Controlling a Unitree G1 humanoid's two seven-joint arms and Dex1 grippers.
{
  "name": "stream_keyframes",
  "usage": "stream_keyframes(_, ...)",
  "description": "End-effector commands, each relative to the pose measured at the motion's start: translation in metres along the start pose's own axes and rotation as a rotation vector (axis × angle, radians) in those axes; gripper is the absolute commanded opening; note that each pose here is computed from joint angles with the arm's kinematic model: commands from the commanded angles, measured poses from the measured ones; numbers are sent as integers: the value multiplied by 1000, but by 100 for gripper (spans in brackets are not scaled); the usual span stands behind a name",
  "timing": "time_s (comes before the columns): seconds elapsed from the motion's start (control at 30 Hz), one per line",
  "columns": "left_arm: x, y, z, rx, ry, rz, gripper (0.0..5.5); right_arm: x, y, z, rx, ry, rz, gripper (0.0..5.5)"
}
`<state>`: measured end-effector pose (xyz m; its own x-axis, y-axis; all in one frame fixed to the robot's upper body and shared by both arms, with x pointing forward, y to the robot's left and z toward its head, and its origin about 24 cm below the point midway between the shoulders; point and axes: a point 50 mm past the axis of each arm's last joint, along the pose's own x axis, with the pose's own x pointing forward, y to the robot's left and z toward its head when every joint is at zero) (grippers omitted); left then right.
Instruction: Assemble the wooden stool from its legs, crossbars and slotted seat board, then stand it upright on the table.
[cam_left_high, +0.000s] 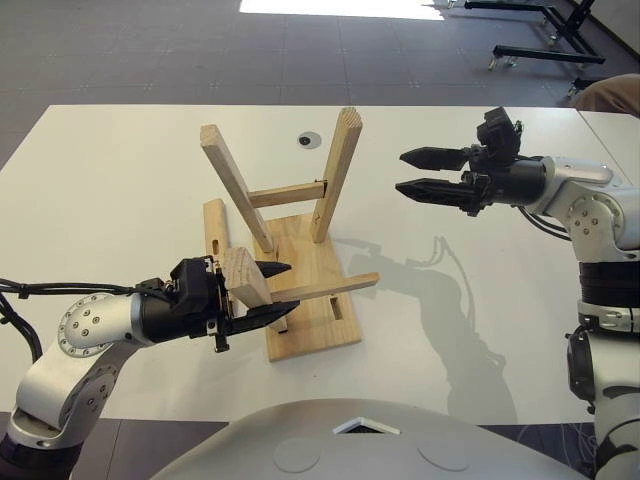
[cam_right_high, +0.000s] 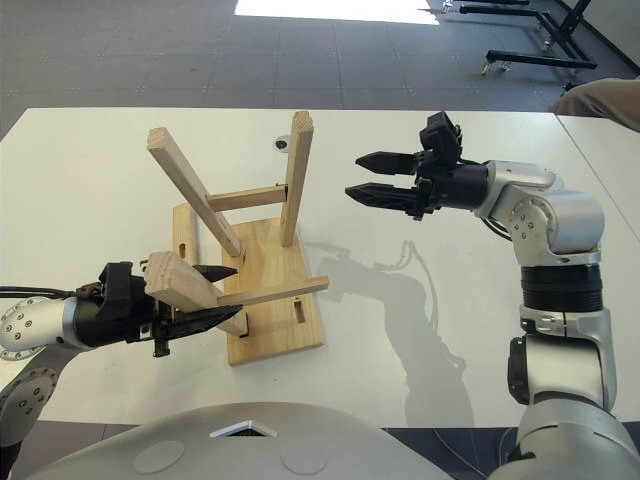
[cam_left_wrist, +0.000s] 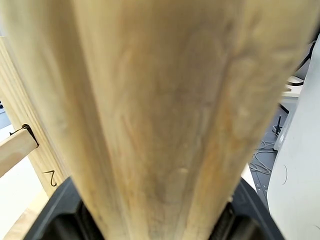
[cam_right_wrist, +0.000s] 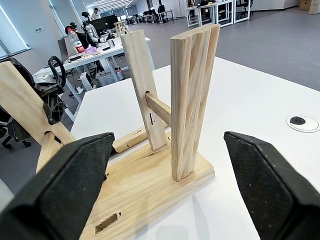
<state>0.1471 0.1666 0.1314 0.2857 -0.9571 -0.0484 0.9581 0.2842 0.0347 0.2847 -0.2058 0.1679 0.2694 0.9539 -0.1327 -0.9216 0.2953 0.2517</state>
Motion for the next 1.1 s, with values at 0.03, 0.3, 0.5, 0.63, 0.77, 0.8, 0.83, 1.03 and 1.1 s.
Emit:
stream_keyframes(0.03, -5, -4, -13, -43, 107, 14, 204, 3, 0, 8, -23, 19, 7, 404)
stream_keyframes(0.3, -4, -5, -28, -59, 154, 86, 285, 5, -1, 8, -28, 23, 5, 404)
stream_keyframes(0.5, -11, 2, -16, 14, 124, 159, 374, 6, -1, 6, -25, 16, -3, 404)
stream_keyframes(0.63, -20, -14, -6, -41, 83, 80, 382, 4, -2, 6, -20, 2, -15, 404)
stream_keyframes(0.77, -28, -19, 12, -28, -27, 72, 382, 3, -2, 7, -20, -19, -30, 404)
stream_keyframes(0.8, -30, -19, 16, -18, -50, 75, 382, 3, -2, 7, -20, -24, -34, 404)
stream_keyframes(0.83, -31, -17, 20, -5, -74, 86, 382, 3, -2, 7, -19, -27, -36, 404)
stream_keyframes(1.03, -59, 3, 54, 78, -287, 247, 382, 3, -3, 5, -13, -49, -48, 404)
stream_keyframes(1.1, -75, 11, 59, 68, -333, 362, 382, 2, -3, 4, -11, -59, -56, 404)
